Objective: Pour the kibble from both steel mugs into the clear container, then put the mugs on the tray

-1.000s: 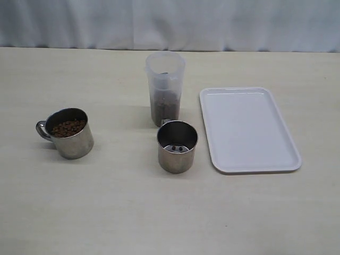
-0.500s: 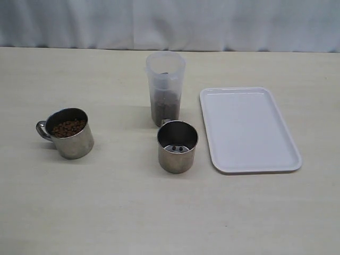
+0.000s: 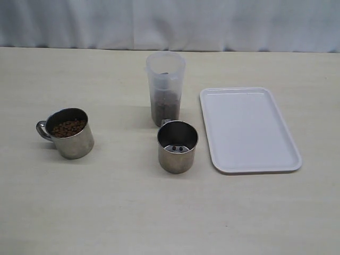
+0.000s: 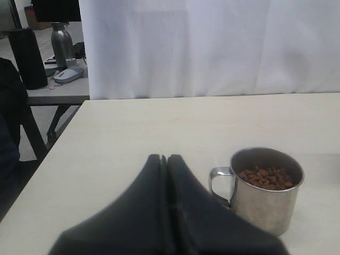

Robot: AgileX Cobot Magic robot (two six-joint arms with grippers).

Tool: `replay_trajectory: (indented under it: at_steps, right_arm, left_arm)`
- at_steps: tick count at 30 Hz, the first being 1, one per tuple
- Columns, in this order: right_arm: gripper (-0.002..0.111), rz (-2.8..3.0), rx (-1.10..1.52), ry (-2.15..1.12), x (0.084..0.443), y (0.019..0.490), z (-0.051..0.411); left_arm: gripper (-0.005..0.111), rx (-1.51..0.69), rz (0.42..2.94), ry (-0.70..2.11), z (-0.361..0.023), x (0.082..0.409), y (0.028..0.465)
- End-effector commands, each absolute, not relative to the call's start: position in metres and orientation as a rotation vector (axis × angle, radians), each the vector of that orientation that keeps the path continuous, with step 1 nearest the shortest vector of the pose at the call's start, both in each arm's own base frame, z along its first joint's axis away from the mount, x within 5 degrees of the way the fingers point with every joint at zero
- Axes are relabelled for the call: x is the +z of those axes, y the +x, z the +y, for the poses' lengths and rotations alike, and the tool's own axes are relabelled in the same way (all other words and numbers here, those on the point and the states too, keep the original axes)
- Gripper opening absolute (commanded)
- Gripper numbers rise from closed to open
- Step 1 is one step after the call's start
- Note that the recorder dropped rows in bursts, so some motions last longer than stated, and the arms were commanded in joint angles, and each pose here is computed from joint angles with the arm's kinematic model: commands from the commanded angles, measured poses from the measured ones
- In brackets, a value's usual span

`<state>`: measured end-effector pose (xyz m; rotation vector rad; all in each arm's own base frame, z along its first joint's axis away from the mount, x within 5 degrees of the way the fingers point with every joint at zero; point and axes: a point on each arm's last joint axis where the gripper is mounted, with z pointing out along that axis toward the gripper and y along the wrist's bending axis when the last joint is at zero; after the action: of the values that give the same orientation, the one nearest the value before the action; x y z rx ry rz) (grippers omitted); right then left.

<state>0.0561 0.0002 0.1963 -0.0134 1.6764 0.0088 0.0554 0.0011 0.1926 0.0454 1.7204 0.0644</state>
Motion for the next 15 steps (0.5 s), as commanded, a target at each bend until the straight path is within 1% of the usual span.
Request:
replay_trajectory:
  at_steps: [1, 7, 15]
  right_arm:
    - [0.005, 1.699, 0.023, -0.022, 0.1936, 0.0557, 0.0013]
    - [0.005, 1.697, 0.082, -0.094, 0.1936, 0.0554, 0.0058]
    - [0.005, 1.693, 0.083, -0.094, 0.1940, 0.0555, 0.0059]
  left_arm:
    - [0.000, 0.058, 1.721, 0.043, 0.0009, 0.1916, 0.0554]
    - [0.000, 0.058, 1.716, 0.043, 0.0009, 0.1921, 0.0555]
    - [0.000, 0.058, 1.716, 0.043, 0.0009, 0.1921, 0.0555]
